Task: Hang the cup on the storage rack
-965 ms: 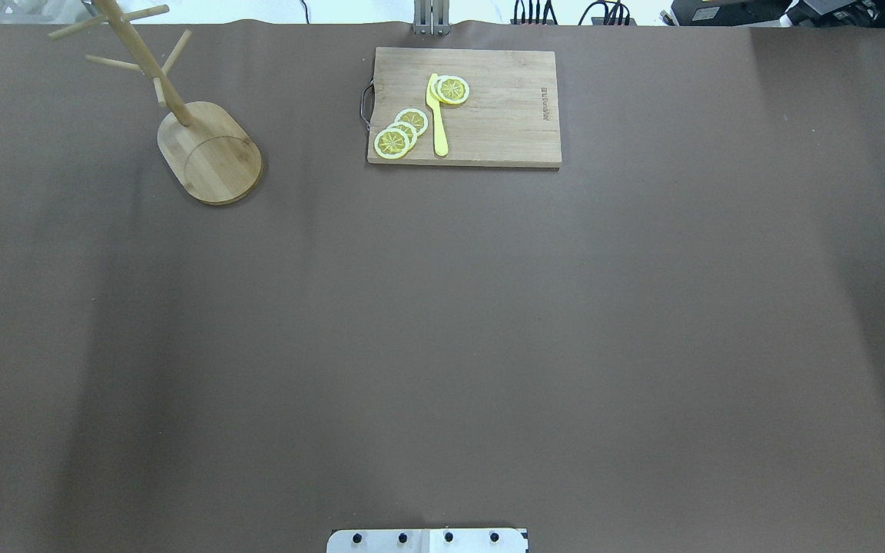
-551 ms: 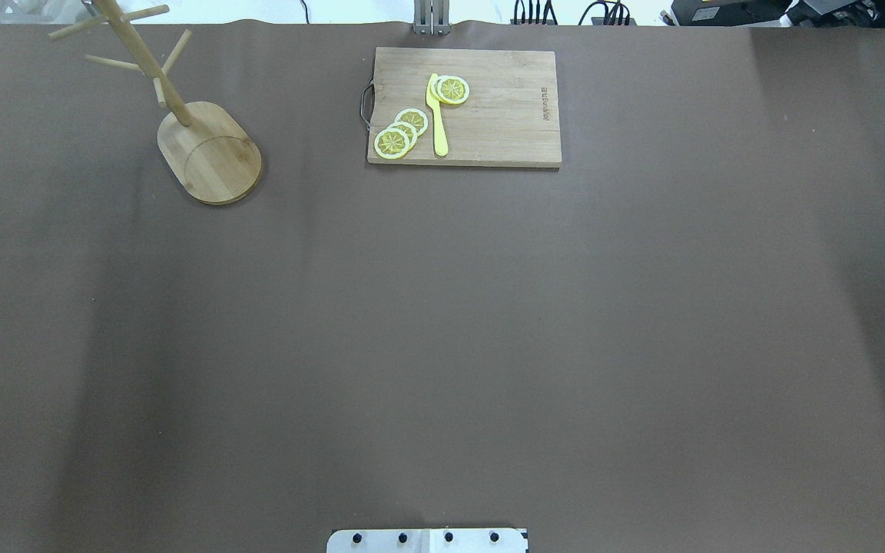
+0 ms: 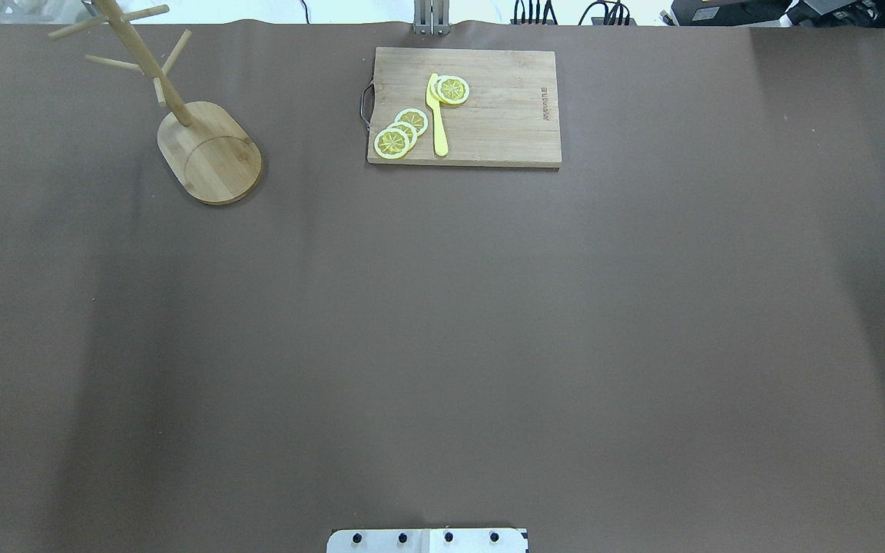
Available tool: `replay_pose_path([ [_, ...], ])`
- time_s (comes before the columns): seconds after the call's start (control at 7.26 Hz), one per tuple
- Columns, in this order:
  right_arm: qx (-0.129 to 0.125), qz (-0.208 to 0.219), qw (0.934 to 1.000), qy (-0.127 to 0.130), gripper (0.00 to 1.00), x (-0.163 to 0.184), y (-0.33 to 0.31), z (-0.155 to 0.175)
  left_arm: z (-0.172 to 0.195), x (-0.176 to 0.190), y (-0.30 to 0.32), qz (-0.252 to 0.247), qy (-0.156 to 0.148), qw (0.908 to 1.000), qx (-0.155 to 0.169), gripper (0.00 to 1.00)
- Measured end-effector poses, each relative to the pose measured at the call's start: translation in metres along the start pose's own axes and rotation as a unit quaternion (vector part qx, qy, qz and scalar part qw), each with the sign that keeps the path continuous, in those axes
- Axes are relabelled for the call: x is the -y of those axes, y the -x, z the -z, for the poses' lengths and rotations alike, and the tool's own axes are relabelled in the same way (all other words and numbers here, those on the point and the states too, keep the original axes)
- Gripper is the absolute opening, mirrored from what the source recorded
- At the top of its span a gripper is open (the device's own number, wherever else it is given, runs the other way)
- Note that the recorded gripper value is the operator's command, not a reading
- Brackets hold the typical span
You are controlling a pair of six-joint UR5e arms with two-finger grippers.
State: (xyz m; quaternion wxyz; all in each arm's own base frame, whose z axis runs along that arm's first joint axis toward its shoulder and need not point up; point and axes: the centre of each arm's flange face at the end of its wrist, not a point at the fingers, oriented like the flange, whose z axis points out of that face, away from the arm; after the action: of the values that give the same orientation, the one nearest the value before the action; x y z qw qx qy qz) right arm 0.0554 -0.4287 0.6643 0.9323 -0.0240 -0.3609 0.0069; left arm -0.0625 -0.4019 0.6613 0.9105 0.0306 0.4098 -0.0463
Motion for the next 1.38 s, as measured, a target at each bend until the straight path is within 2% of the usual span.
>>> replay_pose_path([
  [0.41, 0.008, 0.003, 1.0000, 0.000, 1.00, 0.000, 0.002, 0.000, 0.000, -0.001, -0.006, 0.001, 0.005, 0.9994, -0.033, 0.98],
  [1.24, 0.040, -0.006, 0.9992, -0.002, 0.99, 0.000, 0.012, 0.003, -0.002, 0.000, -0.005, -0.007, -0.004, 0.9994, -0.035, 0.98],
  [1.38, 0.039, -0.008, 0.9992, -0.001, 0.98, 0.000, 0.010, 0.002, -0.002, 0.000, -0.005, -0.007, -0.003, 0.9994, -0.035, 0.98],
])
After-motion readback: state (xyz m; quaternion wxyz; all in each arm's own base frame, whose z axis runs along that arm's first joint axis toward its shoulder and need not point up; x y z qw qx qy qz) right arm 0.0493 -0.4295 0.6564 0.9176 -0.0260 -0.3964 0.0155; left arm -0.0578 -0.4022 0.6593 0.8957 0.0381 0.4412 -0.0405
